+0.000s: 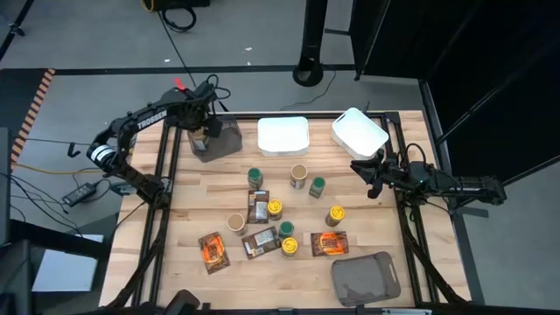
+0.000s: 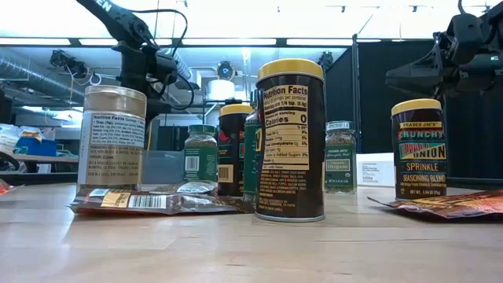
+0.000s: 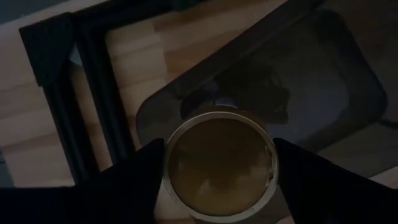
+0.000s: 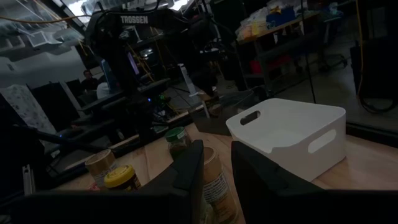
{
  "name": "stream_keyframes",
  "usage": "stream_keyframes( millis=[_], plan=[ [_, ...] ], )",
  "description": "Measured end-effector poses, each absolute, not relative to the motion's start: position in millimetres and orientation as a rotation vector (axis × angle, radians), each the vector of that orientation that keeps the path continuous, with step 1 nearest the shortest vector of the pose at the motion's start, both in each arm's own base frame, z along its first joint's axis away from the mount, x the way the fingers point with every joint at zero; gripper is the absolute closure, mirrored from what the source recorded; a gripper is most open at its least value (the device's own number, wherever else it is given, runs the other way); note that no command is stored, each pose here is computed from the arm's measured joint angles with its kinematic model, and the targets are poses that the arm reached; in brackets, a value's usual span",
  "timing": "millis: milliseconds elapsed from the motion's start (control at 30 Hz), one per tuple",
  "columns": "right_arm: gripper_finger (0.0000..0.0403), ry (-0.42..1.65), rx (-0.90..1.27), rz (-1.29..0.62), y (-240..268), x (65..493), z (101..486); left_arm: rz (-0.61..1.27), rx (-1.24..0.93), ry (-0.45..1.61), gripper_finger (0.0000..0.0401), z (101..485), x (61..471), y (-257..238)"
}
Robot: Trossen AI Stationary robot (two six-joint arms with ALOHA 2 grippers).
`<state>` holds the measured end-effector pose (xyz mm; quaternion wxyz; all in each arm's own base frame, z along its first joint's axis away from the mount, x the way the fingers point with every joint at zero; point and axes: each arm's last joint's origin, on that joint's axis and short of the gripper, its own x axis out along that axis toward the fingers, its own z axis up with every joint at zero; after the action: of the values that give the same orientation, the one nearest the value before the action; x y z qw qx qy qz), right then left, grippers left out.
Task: Sort spices by type
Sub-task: Put the gold seasoning bottle into the top black bin
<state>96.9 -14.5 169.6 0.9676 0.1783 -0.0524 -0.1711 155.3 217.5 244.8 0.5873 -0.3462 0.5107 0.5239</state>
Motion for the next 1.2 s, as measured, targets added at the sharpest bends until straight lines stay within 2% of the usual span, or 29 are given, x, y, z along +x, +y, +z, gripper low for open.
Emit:
stream_keyframes(
  millis=[267, 500, 633, 900, 1200],
  plan=[
    [0.0311, -0.105, 0.357, -0.346, -14.5, 96.9, 169.5, 1.154, -0.729, 1.146, 0.0072, 275.1, 161.8, 225.1],
    [0.0311, -0.105, 0.357, -0.346, -14.5, 97.0, 169.5, 1.134, -0.693, 1.175, 0.0067, 304.2, 160.1, 223.2],
    [0.0311, -0.105, 0.357, -0.346, -14.5, 97.0, 169.5, 0.969, -0.745, 1.2, 0.0067, 324.5, 168.1, 207.6],
    [0.0311, -0.102, 0.339, -0.347, -14.5, 96.9, 169.6, 0.465, -0.522, 1.304, 0.0067, 361.2, 208.7, 112.7],
    [0.0311, -0.104, 0.345, -0.347, -14.6, 96.9, 169.6, 0.315, -0.402, 1.244, 0.0066, 367.2, 237.1, -6.4]
  ],
)
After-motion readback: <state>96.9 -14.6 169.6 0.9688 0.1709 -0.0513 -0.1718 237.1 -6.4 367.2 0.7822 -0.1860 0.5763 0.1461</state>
